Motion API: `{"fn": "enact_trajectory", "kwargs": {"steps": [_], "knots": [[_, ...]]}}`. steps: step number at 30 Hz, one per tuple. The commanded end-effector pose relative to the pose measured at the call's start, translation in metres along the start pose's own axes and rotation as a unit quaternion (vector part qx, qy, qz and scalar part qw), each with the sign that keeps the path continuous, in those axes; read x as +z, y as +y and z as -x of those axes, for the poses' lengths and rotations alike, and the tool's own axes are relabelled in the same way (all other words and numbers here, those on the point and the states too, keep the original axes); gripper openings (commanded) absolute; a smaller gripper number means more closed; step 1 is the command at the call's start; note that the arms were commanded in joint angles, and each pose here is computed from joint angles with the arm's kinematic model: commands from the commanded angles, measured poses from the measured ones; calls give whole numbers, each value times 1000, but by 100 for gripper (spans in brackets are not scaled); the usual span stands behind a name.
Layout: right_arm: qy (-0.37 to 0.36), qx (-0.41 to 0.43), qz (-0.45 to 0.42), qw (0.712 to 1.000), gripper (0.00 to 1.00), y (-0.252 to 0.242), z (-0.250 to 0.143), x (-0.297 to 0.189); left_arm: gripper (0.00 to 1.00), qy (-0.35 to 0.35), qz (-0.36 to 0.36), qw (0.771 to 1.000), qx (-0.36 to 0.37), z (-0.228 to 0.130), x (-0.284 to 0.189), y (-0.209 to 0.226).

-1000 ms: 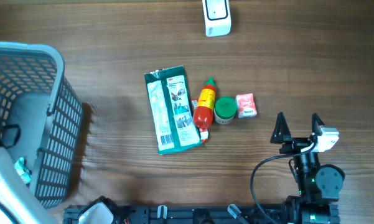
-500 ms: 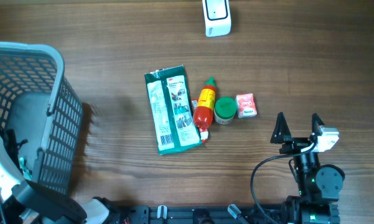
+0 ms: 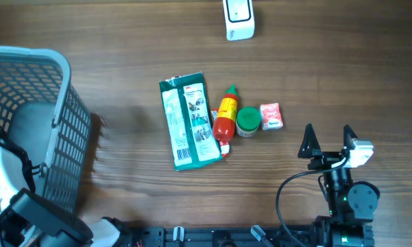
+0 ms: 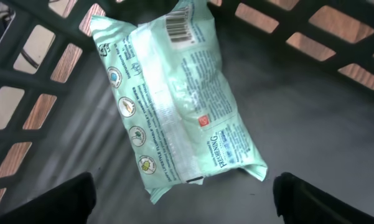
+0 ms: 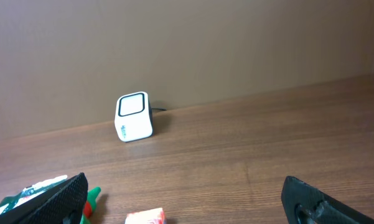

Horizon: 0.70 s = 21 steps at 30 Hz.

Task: Scan the item barcode
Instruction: 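Return the left gripper into the basket toward the light-green wipes pack, then grasp the light-green wipes pack with the left gripper and lift it out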

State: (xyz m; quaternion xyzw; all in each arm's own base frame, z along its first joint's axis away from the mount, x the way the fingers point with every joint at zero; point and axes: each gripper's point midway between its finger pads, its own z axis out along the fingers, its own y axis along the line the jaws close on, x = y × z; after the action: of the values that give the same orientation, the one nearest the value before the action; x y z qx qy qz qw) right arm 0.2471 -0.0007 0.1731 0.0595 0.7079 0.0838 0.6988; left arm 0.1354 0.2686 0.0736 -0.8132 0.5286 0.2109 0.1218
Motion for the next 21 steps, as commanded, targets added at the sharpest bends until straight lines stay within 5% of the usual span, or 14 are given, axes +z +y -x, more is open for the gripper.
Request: {"fn": "enact_trajectory", "kwargs": {"steps": [1,11,15,21], "knots": [[-6,4,-5,1000,99,-1,2,0,100,-13,13,1000,-2,4,6,2],[-6,4,-5,1000,100,-1,2,0,100,12,73,997,-16,4,41,22],[-6,4,-5,1000,100,-1,2,0,81,19,85,996,-24,4,51,28],[-6,4,-4,1000,100,-1,2,0,30,53,69,996,-26,-12,56,25]]}}
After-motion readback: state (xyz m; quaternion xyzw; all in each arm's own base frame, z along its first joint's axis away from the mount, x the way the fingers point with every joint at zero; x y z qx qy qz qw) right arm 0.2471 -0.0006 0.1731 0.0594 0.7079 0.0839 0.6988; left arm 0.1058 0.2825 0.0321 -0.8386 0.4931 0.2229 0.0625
